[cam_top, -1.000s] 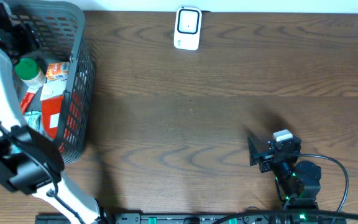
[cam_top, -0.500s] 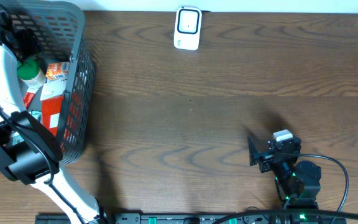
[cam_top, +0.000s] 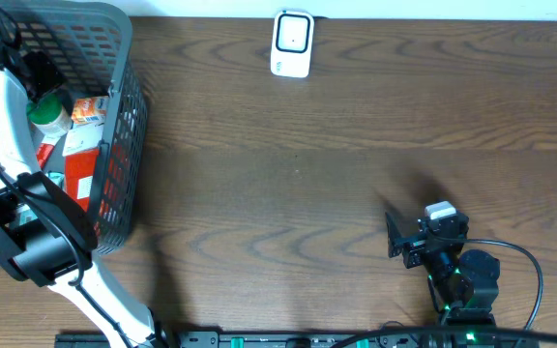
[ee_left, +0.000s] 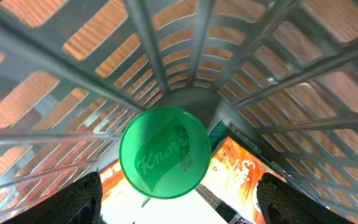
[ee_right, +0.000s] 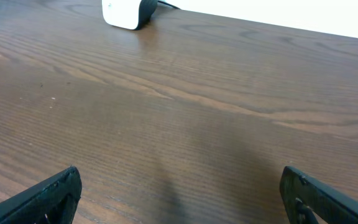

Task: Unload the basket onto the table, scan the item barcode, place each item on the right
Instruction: 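Lower the left gripper into the basket toward the green-capped container, then close the left gripper on the green-capped Knorr container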

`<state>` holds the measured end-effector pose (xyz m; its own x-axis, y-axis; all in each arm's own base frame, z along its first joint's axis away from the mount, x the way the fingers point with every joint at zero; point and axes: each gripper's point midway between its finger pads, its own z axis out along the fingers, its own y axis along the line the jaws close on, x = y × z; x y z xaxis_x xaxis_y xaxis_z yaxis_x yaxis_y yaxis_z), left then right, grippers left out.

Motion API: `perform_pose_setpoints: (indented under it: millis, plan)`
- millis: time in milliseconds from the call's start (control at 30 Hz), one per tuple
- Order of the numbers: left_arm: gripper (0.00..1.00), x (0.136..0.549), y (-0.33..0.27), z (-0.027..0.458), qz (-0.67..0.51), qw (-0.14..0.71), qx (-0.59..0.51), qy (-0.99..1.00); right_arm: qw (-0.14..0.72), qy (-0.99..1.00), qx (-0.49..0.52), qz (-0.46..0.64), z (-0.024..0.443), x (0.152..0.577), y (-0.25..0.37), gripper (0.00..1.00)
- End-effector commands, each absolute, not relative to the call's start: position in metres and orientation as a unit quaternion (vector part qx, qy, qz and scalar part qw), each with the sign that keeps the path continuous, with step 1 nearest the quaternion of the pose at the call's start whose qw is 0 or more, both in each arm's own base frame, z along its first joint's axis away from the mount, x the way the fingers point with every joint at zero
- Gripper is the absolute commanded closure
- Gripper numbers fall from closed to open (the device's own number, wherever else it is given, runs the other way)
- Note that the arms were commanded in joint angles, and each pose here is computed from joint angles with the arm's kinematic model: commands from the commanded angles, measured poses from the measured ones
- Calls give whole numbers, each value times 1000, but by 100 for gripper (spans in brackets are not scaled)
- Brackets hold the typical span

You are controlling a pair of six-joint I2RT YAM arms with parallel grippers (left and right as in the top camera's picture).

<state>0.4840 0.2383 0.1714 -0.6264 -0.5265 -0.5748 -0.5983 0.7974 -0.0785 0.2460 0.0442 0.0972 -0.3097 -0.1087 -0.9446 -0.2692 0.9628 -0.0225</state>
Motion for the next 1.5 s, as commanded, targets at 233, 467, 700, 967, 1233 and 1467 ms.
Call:
perform_pose_setpoints:
  millis: [233,467,700,967,1233,1467]
  plan:
    - [20,477,240,149,69,261,-308,912,574,807,-115,78,96,245,47,1]
    - [20,478,236,132,95,232,-155,956,574,807,-115,78,96,245,47,1]
    - [20,479,236,132,121,221,-49,967,574,807,-115,78,96,245,47,1]
    - [20,486,240,136,136,233,-16,963,574,807,-115,78,96,245,47,1]
    - [20,488,244,133,141,234,-4,962,574,807,-115,78,96,245,47,1]
    - [20,479,257,112,133,211,-21,968,574,807,-115,78,96,245,47,1]
